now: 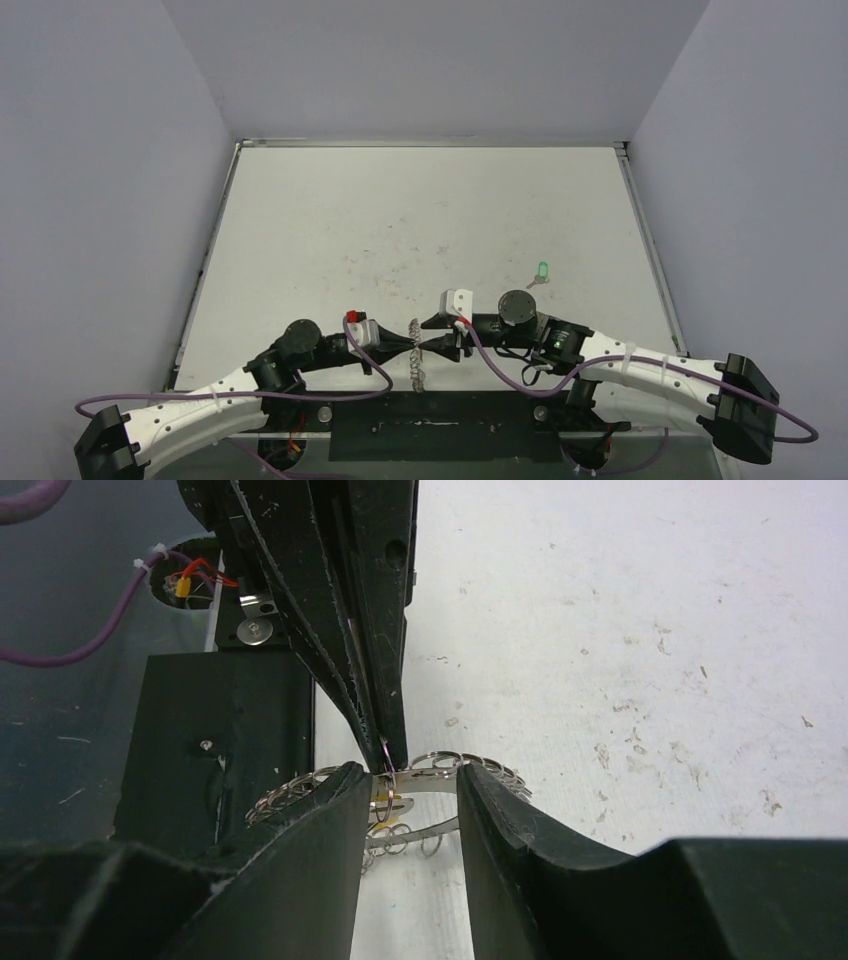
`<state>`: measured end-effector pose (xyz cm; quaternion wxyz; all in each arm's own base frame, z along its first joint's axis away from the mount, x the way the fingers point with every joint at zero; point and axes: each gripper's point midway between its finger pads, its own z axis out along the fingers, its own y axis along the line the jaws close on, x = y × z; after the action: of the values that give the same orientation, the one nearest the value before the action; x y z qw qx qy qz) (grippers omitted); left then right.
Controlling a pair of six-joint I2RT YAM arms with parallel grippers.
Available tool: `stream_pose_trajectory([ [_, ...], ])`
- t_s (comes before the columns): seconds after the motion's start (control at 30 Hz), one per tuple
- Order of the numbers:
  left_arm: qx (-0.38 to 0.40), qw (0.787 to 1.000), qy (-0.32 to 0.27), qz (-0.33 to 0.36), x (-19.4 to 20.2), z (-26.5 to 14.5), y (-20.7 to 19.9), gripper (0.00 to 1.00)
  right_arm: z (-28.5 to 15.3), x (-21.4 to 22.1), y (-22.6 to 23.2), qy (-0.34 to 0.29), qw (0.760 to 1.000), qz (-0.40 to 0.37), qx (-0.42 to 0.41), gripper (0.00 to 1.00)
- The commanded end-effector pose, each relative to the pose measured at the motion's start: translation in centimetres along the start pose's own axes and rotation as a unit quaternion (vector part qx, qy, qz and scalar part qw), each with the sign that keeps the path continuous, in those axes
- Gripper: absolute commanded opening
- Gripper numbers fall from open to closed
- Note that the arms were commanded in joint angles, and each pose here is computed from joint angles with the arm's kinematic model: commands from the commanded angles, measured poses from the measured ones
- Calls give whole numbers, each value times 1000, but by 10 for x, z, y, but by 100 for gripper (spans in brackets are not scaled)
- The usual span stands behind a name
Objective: Put the keys on the keyring
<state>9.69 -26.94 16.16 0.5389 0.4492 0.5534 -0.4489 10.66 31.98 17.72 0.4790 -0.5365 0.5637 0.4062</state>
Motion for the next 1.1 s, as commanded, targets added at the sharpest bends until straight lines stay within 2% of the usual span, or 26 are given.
stream_pose_trajectory([
  [0.0,15,999,-46,20,-31,4,-4,0,7,-19,5,-35,999,-15,-26,38],
  [0.23,15,999,-46,20,-30,4,-4,0,12,-5,7,-18,999,-11,-34,36],
  [0.37,15,999,-47,20,-31,4,-4,0,13,-5,6,-19,999,-12,-32,18],
  [0.5,15,999,-46,20,-30,4,-4,0,14,-6,8,-22,999,-16,-40,12],
  [0.6,16,999,-47,20,-30,4,-4,0,15,-5,9,-22,999,-17,-44,0],
  [0.83,11,999,-43,18,-27,3,-3,1,10,-6,9,-11,999,-17,-40,0],
  [0.97,-10,999,-37,35,-26,-1,4,20,4,-4,6,23,999,-10,-31,0],
  [1.07,-31,998,-35,42,-26,-5,11,26,-1,1,5,64,998,3,-29,0],
])
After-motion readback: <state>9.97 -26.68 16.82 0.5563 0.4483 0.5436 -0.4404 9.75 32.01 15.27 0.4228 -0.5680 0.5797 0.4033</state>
